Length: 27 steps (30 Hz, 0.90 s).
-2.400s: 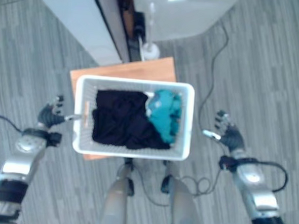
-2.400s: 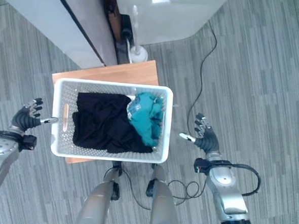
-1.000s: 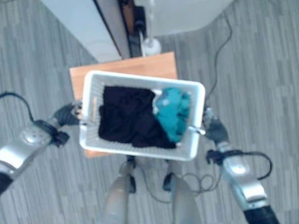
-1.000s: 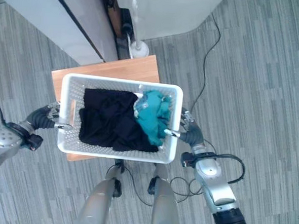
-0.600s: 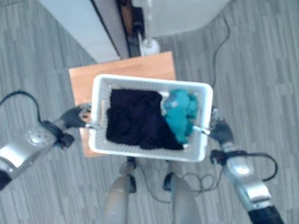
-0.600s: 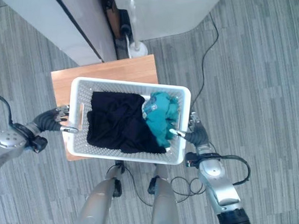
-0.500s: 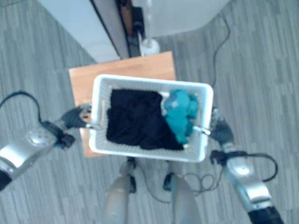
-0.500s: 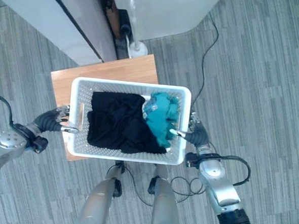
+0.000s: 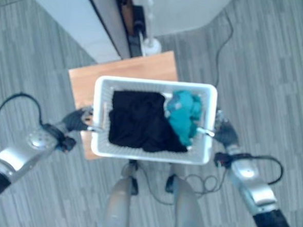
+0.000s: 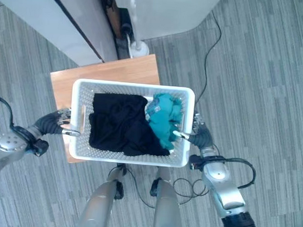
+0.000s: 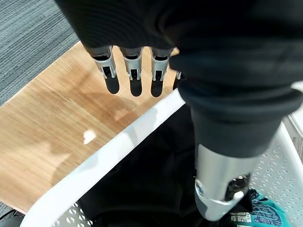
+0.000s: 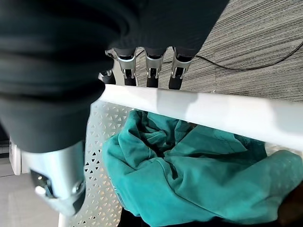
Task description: Grab the laundry basket,head to the washer,open it,put in the laundry and shut it.
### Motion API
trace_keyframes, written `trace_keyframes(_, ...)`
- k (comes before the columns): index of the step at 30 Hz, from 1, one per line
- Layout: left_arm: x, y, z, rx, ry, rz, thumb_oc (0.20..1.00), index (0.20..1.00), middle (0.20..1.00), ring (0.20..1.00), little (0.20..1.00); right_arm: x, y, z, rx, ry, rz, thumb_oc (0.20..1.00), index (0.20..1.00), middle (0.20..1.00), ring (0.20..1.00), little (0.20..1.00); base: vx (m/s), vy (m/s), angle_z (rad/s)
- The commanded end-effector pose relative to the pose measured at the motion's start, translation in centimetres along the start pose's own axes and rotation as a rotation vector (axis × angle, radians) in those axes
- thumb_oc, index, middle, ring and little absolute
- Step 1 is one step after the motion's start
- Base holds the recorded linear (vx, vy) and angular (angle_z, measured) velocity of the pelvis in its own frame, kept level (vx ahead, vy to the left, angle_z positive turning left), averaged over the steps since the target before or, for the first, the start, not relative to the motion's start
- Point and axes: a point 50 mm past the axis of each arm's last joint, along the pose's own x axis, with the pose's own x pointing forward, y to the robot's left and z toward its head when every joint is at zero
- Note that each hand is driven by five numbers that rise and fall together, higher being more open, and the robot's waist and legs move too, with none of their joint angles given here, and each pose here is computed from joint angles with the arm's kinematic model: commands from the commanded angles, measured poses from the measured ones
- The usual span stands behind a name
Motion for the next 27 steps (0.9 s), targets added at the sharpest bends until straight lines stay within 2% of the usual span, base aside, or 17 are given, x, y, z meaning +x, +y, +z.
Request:
trace_keyframes(1, -0.1, -2.4, 1.7, 0.023, -0.116, -0.117, 1.0, 1.0, 1.0, 1.0, 1.0, -0.3, 2.2, 1.2, 0.081, -0.078, 0.117, 1.0, 1.0, 1.0, 1.0, 1.0, 0.0, 0.0, 0.0)
trace_keyframes(9, -0.1, -3.1, 1.6, 0.011, -0.113, -0.141, 1.0, 1.0, 1.0, 1.0, 1.0, 0.1, 4.4, -0.2, 0.206, 0.003, 0.187, 1.0, 1.0, 1.0, 1.0, 1.0, 0.0, 0.0, 0.0)
trace_keyframes(18, -0.3, -3.1, 2.4, 0.001, -0.128, -0.154, 1.0, 1.0, 1.0, 1.0, 1.0, -0.1, 6.9, 0.5, 0.347, 0.003, 0.301, 1.0, 1.0, 1.0, 1.0, 1.0, 0.0, 0.0, 0.0)
trace_keyframes(27, 0.2, -3.2, 2.9, 0.025, -0.14, -0.152, 1.0, 1.0, 1.0, 1.0, 1.0, 0.1, 7.9, 0.9, 0.367, 0.0, 0.348, 1.0, 1.0, 1.0, 1.0, 1.0, 0.0, 0.0, 0.0)
